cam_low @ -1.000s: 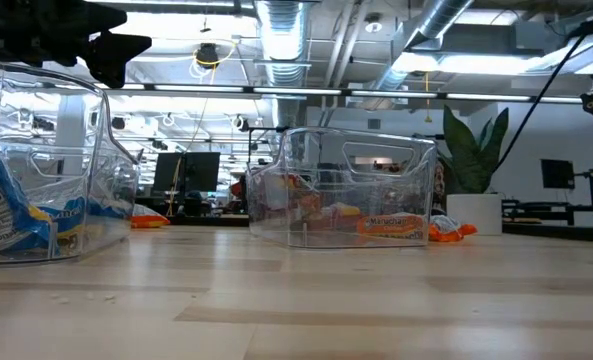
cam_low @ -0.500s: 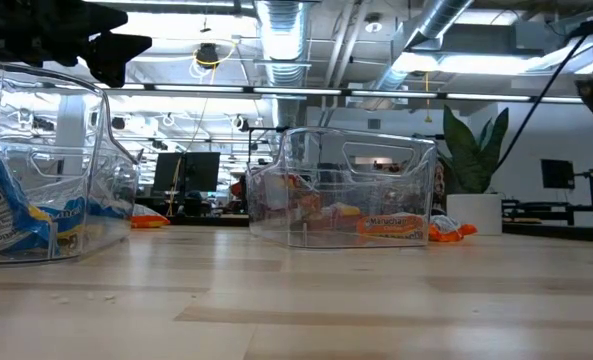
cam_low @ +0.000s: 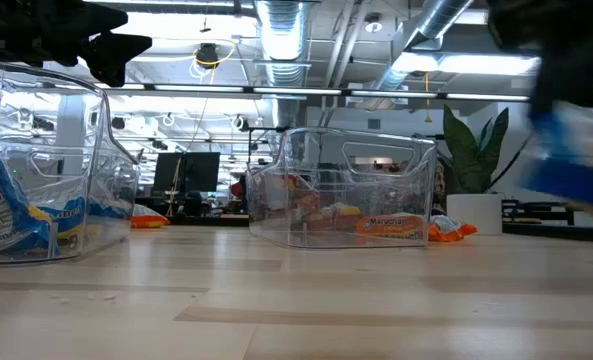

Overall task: Sort Maruchan noodles
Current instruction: Put the blue noodle pack into the bottom transparent bin

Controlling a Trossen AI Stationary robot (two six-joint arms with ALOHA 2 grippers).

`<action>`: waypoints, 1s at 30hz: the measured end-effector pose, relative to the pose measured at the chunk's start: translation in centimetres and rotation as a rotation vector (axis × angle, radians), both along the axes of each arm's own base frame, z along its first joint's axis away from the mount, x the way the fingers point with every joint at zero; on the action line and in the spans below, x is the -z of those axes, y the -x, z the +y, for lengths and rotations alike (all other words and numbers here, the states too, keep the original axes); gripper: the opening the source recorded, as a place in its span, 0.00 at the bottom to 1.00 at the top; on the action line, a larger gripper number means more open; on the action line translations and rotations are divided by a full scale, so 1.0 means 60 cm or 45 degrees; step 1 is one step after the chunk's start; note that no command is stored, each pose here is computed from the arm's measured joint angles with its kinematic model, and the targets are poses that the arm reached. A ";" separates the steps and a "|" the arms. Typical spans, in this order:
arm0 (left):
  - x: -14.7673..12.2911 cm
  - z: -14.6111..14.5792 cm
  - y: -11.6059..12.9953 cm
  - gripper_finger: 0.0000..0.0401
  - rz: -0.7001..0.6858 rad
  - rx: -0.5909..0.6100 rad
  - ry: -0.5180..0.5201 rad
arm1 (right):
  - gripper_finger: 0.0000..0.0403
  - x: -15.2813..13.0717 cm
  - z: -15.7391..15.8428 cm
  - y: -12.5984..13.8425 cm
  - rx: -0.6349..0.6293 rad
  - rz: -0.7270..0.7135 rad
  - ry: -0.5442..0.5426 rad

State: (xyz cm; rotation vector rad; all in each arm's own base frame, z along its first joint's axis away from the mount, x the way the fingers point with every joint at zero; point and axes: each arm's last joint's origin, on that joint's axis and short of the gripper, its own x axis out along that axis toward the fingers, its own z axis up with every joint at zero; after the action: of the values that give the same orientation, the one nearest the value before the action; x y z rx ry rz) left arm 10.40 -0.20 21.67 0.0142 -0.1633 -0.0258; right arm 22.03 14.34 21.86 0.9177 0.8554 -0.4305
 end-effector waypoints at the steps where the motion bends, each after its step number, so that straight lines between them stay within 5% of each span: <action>1: 0.000 0.000 0.000 0.56 0.000 0.000 0.000 | 0.02 -0.007 -0.006 -0.003 0.000 -0.048 0.027; 13: 0.000 0.000 0.000 0.56 -0.001 -0.010 -0.002 | 0.02 -0.111 -0.029 -0.064 -0.169 -0.574 0.336; 24: -0.002 0.004 0.000 0.56 -0.013 -0.113 -0.048 | 0.02 -0.190 -0.038 -0.229 -0.392 -0.847 0.684; 30: -0.009 0.004 0.002 0.56 -0.052 -0.114 -0.051 | 0.02 -0.183 -0.069 -0.335 -0.509 -0.906 0.742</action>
State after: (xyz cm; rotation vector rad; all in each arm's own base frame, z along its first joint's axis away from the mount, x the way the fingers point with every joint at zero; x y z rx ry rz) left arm 10.25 0.04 22.22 0.0621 -0.2026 0.0605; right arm 42.11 10.19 32.84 0.2928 0.2114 0.0207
